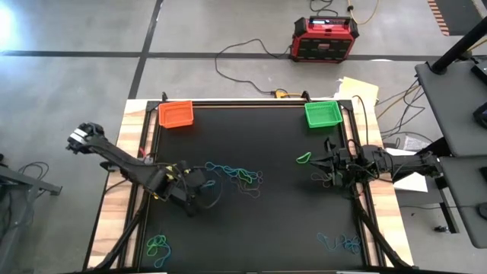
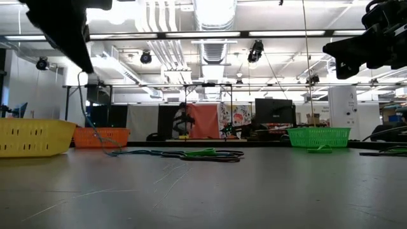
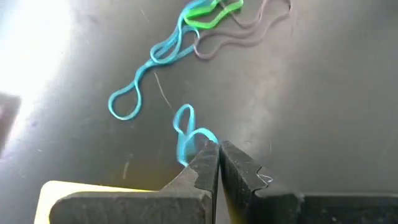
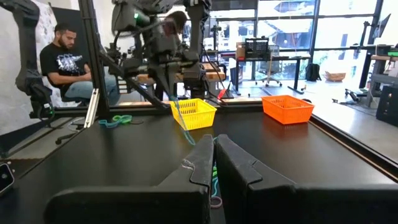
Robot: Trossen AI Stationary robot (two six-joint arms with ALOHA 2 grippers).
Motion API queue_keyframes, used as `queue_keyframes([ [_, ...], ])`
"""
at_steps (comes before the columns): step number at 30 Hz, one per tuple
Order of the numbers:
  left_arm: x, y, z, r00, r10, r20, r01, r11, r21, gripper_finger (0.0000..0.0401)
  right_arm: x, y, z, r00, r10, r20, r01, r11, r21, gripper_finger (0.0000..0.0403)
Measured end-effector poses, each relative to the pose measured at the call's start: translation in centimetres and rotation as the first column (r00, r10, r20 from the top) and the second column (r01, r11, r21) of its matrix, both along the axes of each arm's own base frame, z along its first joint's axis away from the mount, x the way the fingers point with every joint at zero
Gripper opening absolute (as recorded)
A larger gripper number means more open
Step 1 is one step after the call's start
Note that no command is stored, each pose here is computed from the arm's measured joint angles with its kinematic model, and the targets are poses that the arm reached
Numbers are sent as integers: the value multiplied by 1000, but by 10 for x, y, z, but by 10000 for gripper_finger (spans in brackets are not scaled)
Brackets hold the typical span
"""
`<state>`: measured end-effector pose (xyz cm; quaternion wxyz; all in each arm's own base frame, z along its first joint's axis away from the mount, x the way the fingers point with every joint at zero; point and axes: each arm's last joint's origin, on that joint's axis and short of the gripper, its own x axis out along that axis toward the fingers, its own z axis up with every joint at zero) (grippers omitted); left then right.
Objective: Sort rubber bands into baskets
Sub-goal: Put the blue rubber band into the yellow bin
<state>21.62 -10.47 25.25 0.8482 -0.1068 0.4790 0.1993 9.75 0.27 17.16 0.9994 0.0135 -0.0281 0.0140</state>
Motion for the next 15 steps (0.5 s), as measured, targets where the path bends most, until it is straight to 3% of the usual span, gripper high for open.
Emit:
queue_keyframes([
  [15, -53, 32, 74, 975, 99, 199, -81, 992, -94, 0, 0, 0, 0, 1000, -1, 1, 1, 1000, 0, 9],
])
